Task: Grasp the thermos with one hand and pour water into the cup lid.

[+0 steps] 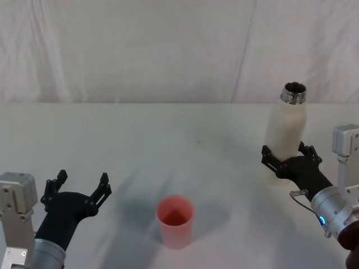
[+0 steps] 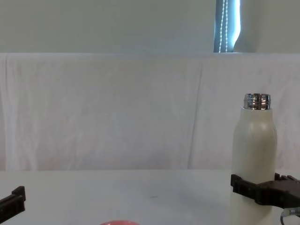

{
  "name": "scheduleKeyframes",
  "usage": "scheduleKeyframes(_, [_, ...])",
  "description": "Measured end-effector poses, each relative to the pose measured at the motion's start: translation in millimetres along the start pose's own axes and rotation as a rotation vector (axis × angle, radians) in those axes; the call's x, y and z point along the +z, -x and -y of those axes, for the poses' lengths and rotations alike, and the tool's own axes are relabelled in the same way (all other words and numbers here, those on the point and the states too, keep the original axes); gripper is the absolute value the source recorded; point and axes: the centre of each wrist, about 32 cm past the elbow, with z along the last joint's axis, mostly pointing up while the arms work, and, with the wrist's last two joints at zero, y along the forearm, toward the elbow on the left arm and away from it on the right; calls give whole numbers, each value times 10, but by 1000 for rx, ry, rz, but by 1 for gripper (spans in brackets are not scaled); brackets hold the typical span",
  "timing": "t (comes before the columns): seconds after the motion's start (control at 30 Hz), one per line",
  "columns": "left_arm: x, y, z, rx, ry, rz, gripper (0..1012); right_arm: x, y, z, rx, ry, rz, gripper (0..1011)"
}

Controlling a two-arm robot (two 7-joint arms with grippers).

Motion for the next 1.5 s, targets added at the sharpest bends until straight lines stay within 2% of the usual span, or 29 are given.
scheduleKeyframes(0.27, [0, 0, 0, 0, 0, 0, 1001, -2, -1, 4, 0, 0, 0, 1000])
scheduleKeyframes(0.37, [0, 0, 0, 0, 0, 0, 1001, -1, -2, 6, 0, 0, 0, 962])
scheduleKeyframes(0.57, [0, 0, 0, 0, 0, 0, 1001, 1, -4, 8, 0, 0, 1, 951])
scheduleKeyframes(1.5, [0, 0, 0, 0, 0, 0, 1001, 5, -5, 10, 2, 0, 0, 950])
